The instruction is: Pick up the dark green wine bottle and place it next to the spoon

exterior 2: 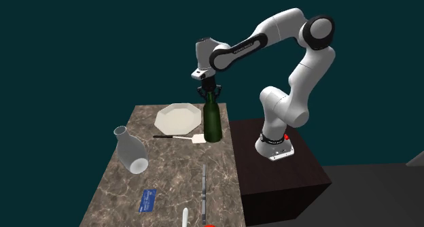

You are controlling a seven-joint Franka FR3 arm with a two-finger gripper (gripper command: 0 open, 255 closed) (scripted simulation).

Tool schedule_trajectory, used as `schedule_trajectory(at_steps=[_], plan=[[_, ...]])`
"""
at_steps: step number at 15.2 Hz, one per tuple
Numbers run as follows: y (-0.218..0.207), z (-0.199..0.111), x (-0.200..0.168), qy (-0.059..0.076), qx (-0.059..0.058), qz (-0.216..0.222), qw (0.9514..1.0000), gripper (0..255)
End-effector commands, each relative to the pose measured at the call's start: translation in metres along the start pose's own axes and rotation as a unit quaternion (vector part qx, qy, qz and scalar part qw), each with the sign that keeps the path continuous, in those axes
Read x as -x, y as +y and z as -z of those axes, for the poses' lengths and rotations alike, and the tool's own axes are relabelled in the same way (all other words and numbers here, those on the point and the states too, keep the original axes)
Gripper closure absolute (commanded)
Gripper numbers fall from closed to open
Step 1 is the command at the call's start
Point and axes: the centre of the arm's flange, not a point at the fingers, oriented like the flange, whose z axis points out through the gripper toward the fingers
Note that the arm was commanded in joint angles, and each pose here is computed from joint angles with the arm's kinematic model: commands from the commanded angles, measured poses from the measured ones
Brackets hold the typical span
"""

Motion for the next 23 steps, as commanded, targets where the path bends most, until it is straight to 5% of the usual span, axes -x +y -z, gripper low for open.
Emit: schedule_trajectory(at_steps=[1,17,23], plan=[[-0.001,0.01,-0.002,0.0,0.0,0.0,1.0,255],[-0.009,0.092,-0.013,0.0,0.0,0.0,1.0,255],[0.03,0.088,-0.081,0.0,0.0,0.0,1.0,255]])
